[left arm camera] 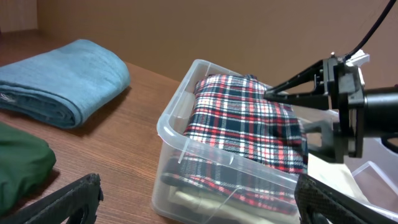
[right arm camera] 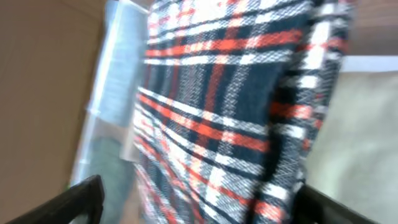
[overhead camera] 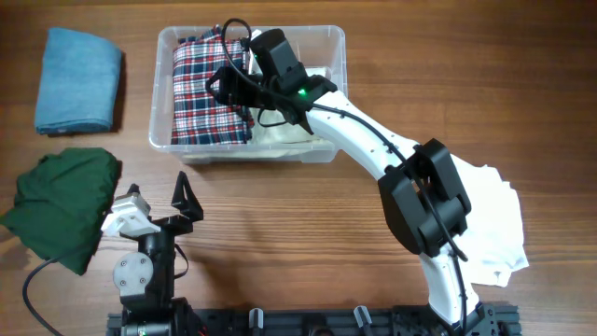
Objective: Pack container
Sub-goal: 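Lower the plaid cloth into the bin's left half and release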
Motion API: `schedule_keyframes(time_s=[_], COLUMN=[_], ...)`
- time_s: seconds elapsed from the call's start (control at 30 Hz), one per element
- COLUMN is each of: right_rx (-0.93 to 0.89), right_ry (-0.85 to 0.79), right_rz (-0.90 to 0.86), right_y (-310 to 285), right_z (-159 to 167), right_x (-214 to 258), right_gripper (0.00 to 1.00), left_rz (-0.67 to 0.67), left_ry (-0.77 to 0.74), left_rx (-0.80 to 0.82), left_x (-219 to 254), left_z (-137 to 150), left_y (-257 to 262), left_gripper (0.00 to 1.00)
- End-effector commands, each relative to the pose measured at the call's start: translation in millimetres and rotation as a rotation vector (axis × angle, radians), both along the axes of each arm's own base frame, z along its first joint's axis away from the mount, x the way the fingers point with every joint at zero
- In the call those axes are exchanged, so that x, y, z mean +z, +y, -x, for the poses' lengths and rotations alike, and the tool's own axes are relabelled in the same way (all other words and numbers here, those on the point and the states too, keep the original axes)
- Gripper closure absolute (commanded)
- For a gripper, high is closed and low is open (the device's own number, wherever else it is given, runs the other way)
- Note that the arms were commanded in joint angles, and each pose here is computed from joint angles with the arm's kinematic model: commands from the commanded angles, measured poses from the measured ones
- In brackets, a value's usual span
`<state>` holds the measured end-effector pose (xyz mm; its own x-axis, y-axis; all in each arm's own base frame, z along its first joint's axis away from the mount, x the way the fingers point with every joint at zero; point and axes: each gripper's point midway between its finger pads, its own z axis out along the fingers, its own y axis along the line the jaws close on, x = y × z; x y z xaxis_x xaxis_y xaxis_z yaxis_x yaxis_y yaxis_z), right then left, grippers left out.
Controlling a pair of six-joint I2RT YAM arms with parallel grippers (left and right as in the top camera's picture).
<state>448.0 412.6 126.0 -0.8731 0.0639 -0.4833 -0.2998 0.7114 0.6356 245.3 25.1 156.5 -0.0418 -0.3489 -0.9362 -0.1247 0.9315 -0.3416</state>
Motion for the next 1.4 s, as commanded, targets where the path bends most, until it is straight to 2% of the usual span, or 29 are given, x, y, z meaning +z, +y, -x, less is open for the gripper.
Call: schedule_keyframes(time_s=[0.0,0.13,0.23,0.27,0.33,0.37,0.47,0.7,1.1,1.27,1.37], right_rx=[-0.037,0.038,0.211,0.227,0.231,0.234,0.254,0.309,0.330,0.321,0.297], right_ry=[-0.197,-0.326,-0.475,-0.493,-0.512,-0.520,-0.540,-0.523,-0.396,-0.403,-0.435], right_rz=[0.112,0.215,0.258,0.271,0.302,0.313,0.318,0.295,0.351,0.357,0.328], right_y=[-24.0,-34.4,-23.4,-23.5,-25.1,-25.0,-18.4,4.7,4.0,3.7,5.5], right_z=[-12.3,-10.1,-2.4,-2.5,-6.2,-8.1,-13.0,-8.3,-6.1,-8.9,-14.6], right_x=[46.5,63.4,72.9,72.7,67.6,64.6,51.9,17.6,-58.0,-55.0,-13.5], right_gripper=[0.01,0.00,0.01,0.05,0.30,0.49,0.89,0.95,0.96,0.96,0.96], left_rz=[-0.017,-0.017,-0.018,-0.017,-0.017,-0.017,-0.017,-0.017,-0.017,-0.017,-0.017], left_ry=[0.000,0.000,0.000,0.000,0.000,0.000,0.000,0.000,0.000,0.000,0.001], left_rx=[0.004,0.004,0.004,0.004,0.004,0.004,0.004,0.004,0.004,0.004,0.004], left_x=[-1.1,-1.1,-1.1,-1.1,-1.1,-1.1,-1.1,-1.1,-1.1,-1.1,-1.3], left_z=[0.0,0.0,0.0,0.0,0.0,0.0,0.0,0.0,0.0,0.0,0.0], left_y=[0.5,0.5,0.5,0.5,0.5,0.5,0.5,0.5,0.5,0.5,0.5], left_gripper=[0.00,0.00,0.00,0.00,0.00,0.00,0.00,0.00,0.00,0.00,0.00])
